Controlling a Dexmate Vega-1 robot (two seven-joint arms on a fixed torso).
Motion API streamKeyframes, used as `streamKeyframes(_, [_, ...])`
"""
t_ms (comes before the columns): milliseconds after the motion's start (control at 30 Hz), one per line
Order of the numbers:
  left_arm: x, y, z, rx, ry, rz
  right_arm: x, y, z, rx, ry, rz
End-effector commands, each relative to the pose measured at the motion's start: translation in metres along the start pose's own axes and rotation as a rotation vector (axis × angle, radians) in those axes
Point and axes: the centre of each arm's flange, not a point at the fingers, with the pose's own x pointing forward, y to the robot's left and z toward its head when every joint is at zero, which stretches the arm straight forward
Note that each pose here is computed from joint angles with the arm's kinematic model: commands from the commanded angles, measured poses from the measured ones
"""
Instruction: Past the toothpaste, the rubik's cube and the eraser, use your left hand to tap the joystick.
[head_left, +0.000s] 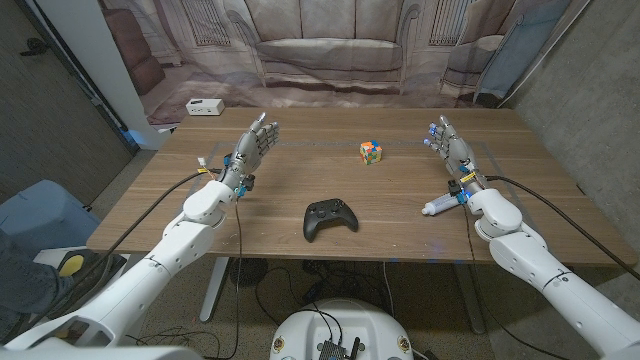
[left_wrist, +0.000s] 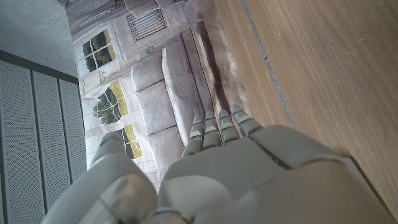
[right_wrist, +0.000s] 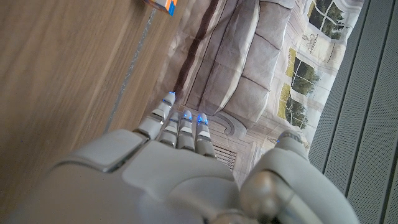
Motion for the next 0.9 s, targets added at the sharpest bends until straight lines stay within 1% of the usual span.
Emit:
streamKeyframes(33, [0.0028, -0.0045, 0.0005, -0.002, -0.004, 0.007, 0.0023, -0.0044, -0.0087, 0.024, 0.014, -0.001])
streamKeyframes(533, [0.0021, -0.0095, 0.003, 0.019, 0.011, 0.006, 0.0066, -0.0065, -0.0117, 0.022, 0.025, 0.015])
streamKeyframes(700, [0.0012, -0.0097, 0.0031, 0.023, 0.015, 0.01, 0.0052, -0.0063, -0.0124, 0.023, 0.03, 0.014])
streamKeyframes(900, [-0.0002, -0.0093, -0.0011, 0.01, 0.019, 0.007, 0.0017, -0.0061, -0.0106, 0.017, 0.032, 0.007])
